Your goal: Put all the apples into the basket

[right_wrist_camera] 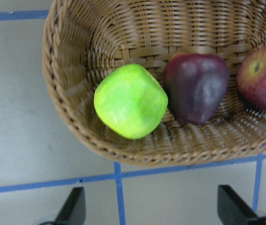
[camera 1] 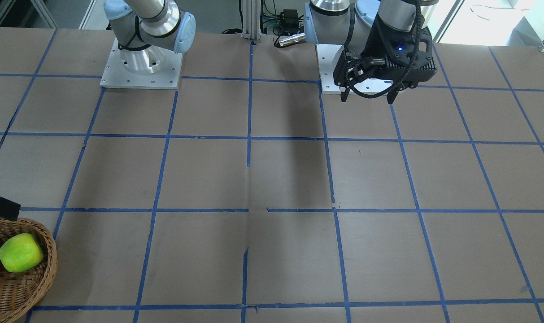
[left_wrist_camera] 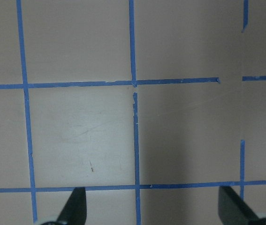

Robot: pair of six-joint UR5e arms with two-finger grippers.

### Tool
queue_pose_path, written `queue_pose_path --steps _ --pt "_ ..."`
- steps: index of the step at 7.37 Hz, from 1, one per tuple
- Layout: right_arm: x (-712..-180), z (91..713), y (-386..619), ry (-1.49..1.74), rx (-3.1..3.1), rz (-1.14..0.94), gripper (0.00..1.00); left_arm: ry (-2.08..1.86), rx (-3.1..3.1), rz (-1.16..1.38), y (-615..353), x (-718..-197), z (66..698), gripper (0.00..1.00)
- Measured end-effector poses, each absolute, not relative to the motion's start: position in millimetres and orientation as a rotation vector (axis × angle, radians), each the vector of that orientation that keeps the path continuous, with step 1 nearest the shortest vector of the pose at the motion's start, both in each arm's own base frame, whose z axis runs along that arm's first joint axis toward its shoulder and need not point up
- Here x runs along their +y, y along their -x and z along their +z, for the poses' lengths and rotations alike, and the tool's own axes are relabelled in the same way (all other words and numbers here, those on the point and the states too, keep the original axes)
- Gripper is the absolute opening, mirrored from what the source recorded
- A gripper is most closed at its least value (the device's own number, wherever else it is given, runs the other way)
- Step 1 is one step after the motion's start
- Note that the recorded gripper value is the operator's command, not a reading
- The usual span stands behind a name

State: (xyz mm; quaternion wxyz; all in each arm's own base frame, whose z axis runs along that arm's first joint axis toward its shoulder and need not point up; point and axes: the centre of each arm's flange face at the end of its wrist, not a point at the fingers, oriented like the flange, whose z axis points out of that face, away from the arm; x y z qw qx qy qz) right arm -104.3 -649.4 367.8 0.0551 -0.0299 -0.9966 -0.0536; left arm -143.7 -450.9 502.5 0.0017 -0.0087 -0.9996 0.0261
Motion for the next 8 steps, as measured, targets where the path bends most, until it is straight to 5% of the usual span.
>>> queue_pose_path --steps 5,8 --pt "-547 499 -33 0.078 -3.143 -0.186 1.00 0.030 -3.139 0.081 144 -449 502 1.00" --pt "-510 498 -122 0.048 -3.128 -0.221 1.00 0.031 -3.138 0.082 144 -448 502 1.00"
